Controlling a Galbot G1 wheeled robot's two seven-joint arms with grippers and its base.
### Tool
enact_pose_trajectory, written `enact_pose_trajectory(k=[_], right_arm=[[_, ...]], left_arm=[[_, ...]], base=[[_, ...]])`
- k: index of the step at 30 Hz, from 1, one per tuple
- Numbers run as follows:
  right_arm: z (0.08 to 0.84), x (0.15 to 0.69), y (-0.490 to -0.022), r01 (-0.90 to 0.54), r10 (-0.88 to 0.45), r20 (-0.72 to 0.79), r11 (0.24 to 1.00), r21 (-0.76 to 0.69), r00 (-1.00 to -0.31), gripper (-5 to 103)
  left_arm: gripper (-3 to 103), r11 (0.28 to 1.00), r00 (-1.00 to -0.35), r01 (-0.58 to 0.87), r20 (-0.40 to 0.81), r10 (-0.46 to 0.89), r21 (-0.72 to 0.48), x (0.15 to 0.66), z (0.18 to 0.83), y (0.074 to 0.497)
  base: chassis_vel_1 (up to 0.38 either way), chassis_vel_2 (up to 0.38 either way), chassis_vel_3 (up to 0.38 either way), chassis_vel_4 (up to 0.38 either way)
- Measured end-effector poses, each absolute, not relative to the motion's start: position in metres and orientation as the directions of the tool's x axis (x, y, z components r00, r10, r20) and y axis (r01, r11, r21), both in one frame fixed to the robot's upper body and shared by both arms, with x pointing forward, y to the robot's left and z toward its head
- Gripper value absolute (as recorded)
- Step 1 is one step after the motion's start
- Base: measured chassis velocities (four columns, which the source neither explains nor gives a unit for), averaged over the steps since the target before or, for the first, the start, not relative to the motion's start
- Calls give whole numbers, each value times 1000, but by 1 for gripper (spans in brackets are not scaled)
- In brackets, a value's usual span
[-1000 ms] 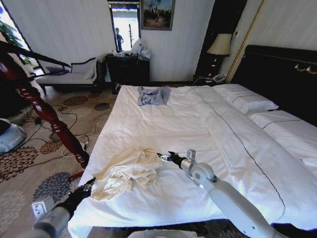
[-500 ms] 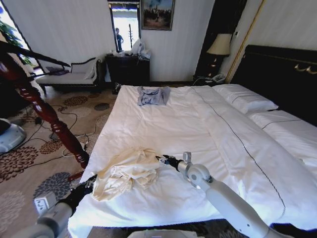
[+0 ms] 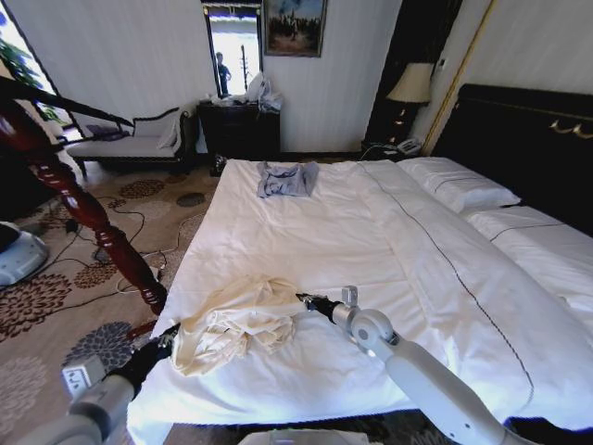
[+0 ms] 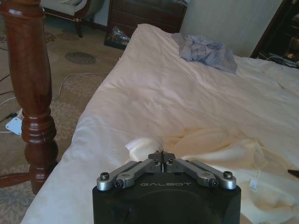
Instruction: Pick up the clothes from the bed and hang them on the clothes hanger.
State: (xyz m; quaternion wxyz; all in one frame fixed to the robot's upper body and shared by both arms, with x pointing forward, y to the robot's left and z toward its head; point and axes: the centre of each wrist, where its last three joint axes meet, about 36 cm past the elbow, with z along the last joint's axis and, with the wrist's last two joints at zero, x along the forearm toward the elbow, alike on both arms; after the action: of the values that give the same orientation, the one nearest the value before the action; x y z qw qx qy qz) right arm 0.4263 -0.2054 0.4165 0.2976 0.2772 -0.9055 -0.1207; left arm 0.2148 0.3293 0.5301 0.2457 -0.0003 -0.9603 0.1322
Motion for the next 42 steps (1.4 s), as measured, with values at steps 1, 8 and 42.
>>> enact_pose_trajectory(k=[1,8,42], right_arm=[[417,426,-205,-431,-576,471,816,385,-669,1],[422,424,-204,-428,-574,450,816,389,-684,0],[748,409,-331,-355,-340,-103,904,238,-935,0]], left_arm=[[0,964,-879,-62,471,69,-257,215,530,329],[0,964,-881,-62,469,68,-258,216,530,329],[0,942,-930,334,-148,335,38,339,754,316]], base=[[0,0,0,0],[0,0,0,0],[0,0,0,0]])
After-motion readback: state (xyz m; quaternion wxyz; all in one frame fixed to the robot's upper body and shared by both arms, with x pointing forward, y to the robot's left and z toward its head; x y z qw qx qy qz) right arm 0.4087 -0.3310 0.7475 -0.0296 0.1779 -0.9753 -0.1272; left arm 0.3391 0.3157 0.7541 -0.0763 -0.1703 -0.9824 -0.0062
